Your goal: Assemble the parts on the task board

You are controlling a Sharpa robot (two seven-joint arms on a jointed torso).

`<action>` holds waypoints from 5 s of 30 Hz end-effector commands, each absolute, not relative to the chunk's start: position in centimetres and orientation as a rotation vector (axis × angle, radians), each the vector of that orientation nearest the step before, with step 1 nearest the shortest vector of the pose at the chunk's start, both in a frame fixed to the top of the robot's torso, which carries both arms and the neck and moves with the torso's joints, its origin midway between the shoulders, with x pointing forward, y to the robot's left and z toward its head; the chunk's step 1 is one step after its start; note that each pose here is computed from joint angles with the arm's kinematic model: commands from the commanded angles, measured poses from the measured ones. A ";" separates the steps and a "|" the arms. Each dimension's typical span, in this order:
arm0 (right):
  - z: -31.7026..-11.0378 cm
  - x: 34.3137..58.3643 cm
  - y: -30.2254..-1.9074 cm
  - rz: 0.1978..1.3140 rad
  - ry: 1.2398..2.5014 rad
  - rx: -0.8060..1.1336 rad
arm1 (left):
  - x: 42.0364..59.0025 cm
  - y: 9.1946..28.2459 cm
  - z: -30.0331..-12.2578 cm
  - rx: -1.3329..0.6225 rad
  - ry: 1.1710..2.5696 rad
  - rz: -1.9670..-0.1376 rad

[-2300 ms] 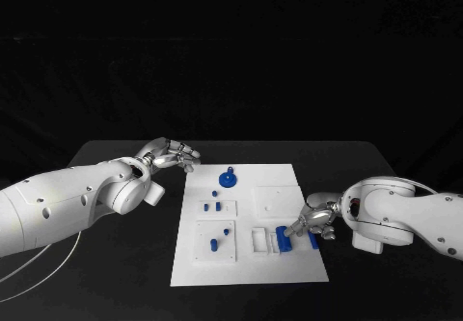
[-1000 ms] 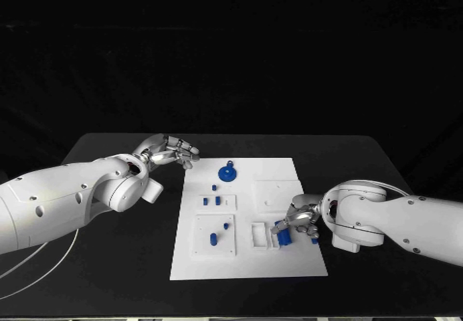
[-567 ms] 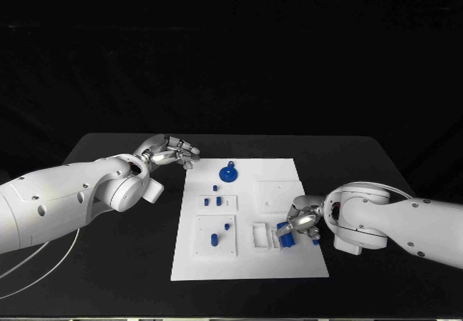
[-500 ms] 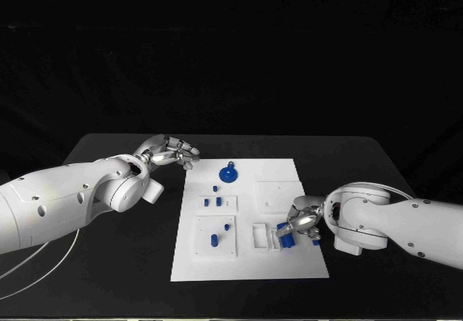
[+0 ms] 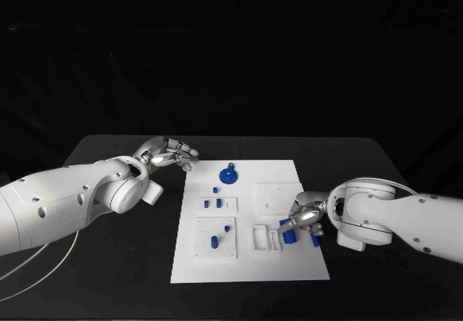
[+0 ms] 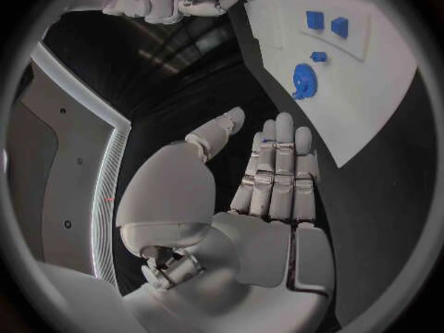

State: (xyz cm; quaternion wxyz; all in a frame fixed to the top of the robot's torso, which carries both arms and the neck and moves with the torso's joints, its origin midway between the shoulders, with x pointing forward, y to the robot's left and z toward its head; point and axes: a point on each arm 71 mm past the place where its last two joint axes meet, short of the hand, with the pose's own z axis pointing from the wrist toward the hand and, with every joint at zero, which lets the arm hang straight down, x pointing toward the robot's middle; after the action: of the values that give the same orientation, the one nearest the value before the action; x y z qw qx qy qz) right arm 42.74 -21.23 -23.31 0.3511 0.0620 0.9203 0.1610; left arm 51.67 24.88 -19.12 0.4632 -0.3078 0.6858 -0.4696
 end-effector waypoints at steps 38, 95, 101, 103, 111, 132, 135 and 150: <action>-23.9 42.3 -16.6 0.489 2.456 0.074 | 51.6 24.6 -19.1 -0.756 1.693 -1.172; -24.0 42.0 -15.7 0.554 2.469 -0.004 | 51.7 24.9 -19.1 -0.760 1.692 -1.167; -23.7 42.1 -16.4 0.579 2.431 0.037 | 51.7 25.0 -19.1 -0.760 1.690 -1.165; -23.5 42.1 -16.9 0.589 2.405 0.060 | 51.7 25.1 -19.1 -0.762 1.688 -1.161; -21.8 42.6 -19.1 0.641 2.344 0.149 | 51.8 25.2 -19.1 -0.763 1.685 -1.158; -20.3 45.2 -26.6 0.367 2.472 0.060 | 51.8 24.8 -19.1 -0.759 1.685 -1.175; -20.3 45.0 -27.6 0.335 2.463 0.074 | 51.8 24.7 -19.1 -0.761 1.685 -1.181; -21.2 43.3 -31.0 0.222 2.448 0.111 | 51.7 24.9 -19.1 -0.763 1.684 -1.180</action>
State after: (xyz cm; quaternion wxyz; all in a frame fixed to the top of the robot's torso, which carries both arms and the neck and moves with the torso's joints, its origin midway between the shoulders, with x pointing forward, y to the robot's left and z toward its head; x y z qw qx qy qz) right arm 43.25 -30.90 -21.14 0.3261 0.0521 0.9385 0.1004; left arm 51.79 25.20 -19.17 0.4620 -0.3130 0.6847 -0.4688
